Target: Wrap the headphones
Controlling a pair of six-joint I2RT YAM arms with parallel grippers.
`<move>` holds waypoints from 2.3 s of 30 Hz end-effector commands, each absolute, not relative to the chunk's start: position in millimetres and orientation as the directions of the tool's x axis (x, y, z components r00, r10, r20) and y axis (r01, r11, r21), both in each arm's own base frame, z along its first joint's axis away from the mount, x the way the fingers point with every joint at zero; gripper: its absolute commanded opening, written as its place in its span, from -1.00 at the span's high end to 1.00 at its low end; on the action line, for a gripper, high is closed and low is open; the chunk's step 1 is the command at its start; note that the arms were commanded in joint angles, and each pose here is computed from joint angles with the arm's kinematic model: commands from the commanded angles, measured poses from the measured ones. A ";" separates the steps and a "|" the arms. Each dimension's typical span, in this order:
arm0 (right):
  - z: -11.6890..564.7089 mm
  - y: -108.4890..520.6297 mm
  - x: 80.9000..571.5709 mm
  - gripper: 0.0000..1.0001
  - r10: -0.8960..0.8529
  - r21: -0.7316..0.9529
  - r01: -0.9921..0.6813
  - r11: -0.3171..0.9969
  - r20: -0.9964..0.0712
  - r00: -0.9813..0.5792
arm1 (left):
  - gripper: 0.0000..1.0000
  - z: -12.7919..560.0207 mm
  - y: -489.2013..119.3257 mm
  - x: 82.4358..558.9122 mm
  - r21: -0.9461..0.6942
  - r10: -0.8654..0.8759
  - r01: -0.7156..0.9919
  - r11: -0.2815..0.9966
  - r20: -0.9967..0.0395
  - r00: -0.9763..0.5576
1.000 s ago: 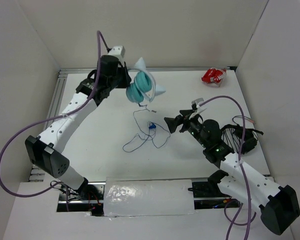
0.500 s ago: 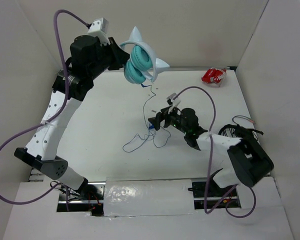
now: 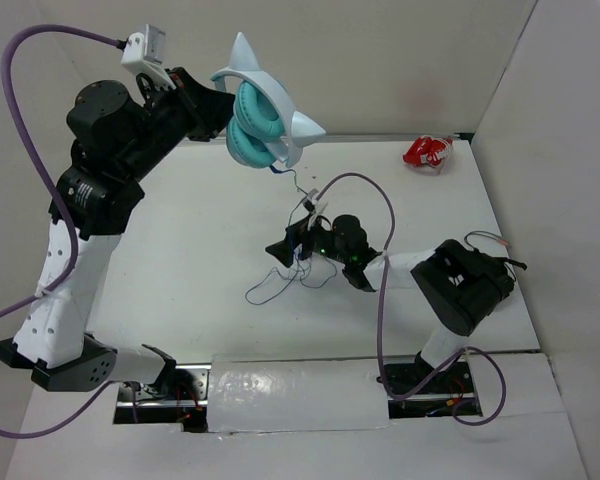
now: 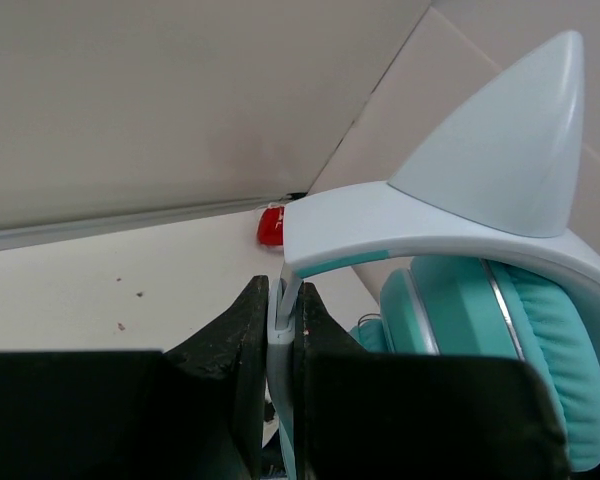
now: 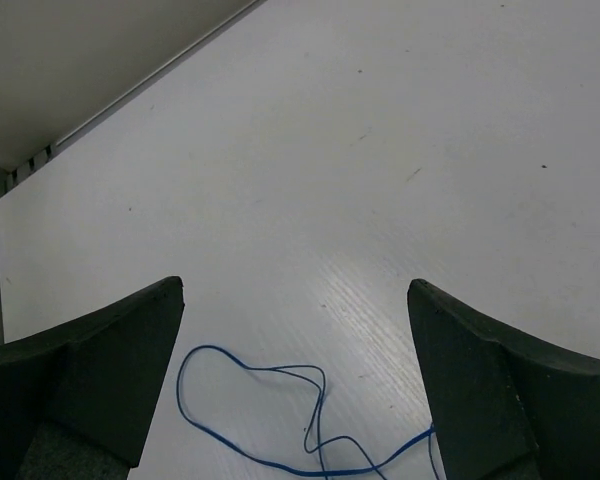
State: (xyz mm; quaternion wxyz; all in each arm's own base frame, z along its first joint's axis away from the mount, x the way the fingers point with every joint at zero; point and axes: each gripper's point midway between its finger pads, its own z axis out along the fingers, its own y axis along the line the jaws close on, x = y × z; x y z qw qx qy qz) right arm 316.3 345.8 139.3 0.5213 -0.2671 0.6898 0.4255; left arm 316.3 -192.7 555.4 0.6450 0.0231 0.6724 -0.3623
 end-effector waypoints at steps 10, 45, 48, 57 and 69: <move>180.6 208.6 372.0 -0.99 0.241 0.336 -0.368 0.867 -0.929 -0.281 | 1.00 567.9 -185.0 320.6 -0.473 -0.495 0.491 0.732 -0.864 -0.094; 141.8 312.8 354.1 1.00 0.129 0.433 -0.765 0.477 -0.895 -0.427 | 1.00 513.5 -198.7 304.1 -0.477 -0.441 0.543 0.691 -0.873 -0.207; 148.9 283.3 362.2 1.00 0.186 0.488 -0.723 0.488 -0.868 -0.460 | 1.00 475.1 -194.2 312.1 -0.490 -0.419 0.479 0.728 -0.872 -0.254; 179.2 194.8 393.2 1.00 0.191 0.466 -0.596 0.654 -0.864 -0.466 | 1.00 329.1 -182.4 300.0 -0.500 -0.324 0.407 0.764 -0.844 -0.428; 223.9 165.3 439.4 1.00 0.062 0.330 -0.349 0.877 -0.798 -0.599 | 1.00 213.0 -215.1 320.9 -0.446 -0.107 0.371 0.814 -0.743 -0.660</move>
